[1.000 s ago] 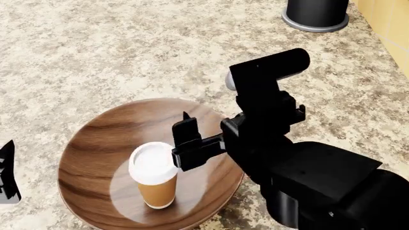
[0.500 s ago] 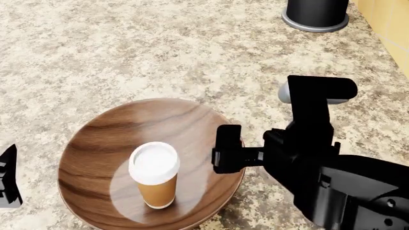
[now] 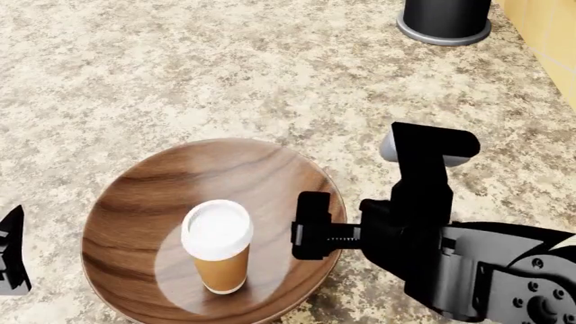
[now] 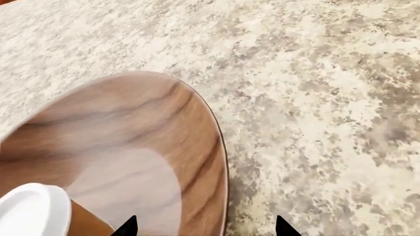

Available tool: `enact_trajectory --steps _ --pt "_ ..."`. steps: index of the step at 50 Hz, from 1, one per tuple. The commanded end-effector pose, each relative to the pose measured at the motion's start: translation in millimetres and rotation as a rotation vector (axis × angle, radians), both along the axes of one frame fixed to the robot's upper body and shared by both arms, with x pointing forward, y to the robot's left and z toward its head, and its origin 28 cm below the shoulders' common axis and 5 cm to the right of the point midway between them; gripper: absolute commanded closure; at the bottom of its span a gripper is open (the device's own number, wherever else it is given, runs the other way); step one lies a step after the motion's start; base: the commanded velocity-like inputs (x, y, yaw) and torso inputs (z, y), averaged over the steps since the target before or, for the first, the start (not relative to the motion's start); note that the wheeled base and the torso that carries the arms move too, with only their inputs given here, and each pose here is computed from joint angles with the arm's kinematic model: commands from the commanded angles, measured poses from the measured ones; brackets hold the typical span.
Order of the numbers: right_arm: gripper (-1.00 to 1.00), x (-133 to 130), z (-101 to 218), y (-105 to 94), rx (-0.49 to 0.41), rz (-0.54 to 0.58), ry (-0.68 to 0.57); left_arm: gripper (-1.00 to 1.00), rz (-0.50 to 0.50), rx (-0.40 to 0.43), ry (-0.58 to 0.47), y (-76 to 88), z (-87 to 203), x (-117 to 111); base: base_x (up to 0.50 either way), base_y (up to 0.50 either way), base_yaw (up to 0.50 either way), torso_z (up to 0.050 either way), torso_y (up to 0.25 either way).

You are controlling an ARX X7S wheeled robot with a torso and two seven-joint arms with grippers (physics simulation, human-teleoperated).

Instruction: Place the cup inside the bowl on the dining table and move the bowl to any counter.

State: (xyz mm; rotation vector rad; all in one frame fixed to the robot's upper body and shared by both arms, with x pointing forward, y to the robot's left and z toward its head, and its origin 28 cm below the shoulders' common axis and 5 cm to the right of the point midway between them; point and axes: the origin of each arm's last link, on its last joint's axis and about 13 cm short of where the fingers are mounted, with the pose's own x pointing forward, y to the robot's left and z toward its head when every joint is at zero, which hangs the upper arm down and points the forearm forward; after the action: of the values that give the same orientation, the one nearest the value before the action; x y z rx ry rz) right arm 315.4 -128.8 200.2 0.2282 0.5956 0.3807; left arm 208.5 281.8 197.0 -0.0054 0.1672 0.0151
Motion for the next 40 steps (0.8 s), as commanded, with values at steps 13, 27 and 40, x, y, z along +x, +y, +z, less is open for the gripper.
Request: enact_trajectory --steps 13,27,40 --pt "-1.0 15 -12 9.0 -0.003 0.027 0.055 -1.0 0.001 -0.002 0.0 -2.0 -2 0 0.0 0.0 0.0 0.0 0.0" --pt "-1.0 23 -18 11.7 0.026 0.032 0.084 -1.0 0.0 -0.003 0.004 -1.3 -4 0 0.0 0.0 0.0 0.0 0.0" --pt "-1.0 23 -21 10.3 0.028 0.025 0.079 -1.0 -0.001 -0.004 0.004 -0.3 -4 -1 0.0 0.0 0.0 0.0 0.0"
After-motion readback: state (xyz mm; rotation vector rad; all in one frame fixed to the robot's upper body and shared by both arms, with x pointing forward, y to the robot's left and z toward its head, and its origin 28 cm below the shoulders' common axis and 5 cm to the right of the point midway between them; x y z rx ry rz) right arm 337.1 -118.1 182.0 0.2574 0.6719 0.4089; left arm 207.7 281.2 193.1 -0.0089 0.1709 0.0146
